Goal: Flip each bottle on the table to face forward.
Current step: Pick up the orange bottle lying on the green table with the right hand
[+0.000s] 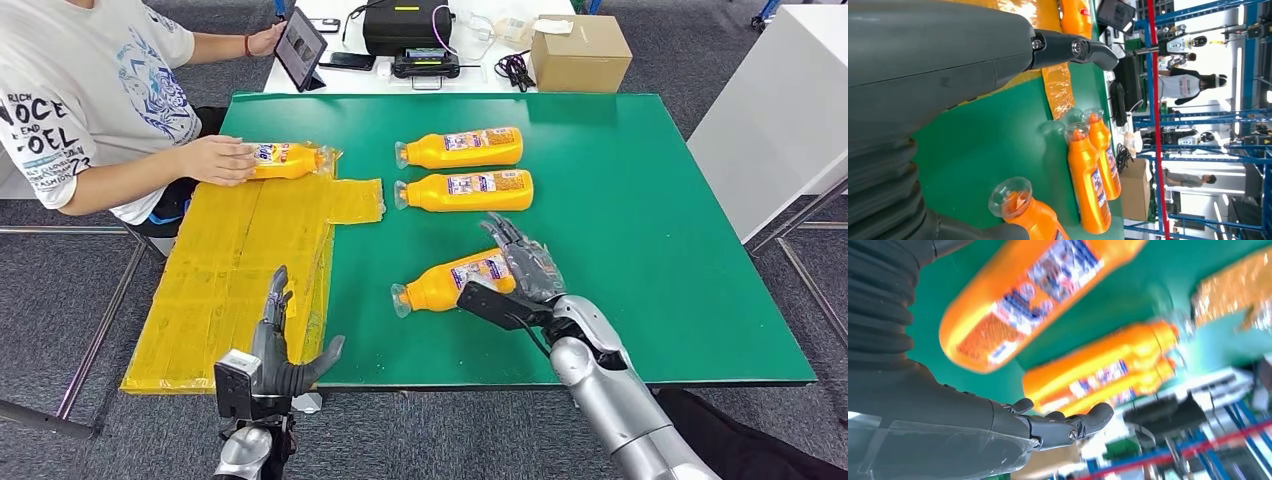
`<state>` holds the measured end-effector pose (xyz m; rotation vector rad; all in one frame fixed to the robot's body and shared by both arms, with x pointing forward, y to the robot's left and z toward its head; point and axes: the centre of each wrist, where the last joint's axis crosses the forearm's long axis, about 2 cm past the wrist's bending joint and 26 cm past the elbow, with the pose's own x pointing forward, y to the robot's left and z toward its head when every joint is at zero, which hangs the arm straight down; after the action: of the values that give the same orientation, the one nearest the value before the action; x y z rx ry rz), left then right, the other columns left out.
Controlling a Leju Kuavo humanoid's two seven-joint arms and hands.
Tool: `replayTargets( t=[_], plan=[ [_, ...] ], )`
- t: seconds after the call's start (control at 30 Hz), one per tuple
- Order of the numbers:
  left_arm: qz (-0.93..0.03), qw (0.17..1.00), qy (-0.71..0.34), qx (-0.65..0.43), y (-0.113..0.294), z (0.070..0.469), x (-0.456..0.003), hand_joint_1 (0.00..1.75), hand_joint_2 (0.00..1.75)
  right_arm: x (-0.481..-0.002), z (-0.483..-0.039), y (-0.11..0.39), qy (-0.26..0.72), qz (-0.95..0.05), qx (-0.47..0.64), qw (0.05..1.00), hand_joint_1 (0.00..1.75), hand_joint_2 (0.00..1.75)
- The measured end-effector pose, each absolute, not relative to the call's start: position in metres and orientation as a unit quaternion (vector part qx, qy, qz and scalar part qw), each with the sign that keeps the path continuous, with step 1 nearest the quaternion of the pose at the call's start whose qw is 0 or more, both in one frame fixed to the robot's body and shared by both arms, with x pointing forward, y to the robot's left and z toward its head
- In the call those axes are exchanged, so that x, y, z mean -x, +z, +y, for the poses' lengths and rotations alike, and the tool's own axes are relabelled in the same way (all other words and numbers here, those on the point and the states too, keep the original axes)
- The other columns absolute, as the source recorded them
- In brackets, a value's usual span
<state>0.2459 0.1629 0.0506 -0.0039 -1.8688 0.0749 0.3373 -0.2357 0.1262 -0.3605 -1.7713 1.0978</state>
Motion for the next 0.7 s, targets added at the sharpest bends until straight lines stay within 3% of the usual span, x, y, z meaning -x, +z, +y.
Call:
replayTargets(
  t=[0.37, 0.7],
  plan=[
    [-0.803, 0.595, 0.029, 0.012, 0.053, 0.157, -0.248, 0.0, 1.75, -0.335, -0.221, 0.144, 0.364, -0.816, 0.173, 0.415, 0.0, 1.75],
    [-0.803, 0.596, 0.03, 0.019, 0.053, 0.156, -0.251, 0.0, 1.75, -0.344, -0.223, 0.143, 0.406, -0.787, 0.154, 0.438, 0.0, 1.75]
  ],
)
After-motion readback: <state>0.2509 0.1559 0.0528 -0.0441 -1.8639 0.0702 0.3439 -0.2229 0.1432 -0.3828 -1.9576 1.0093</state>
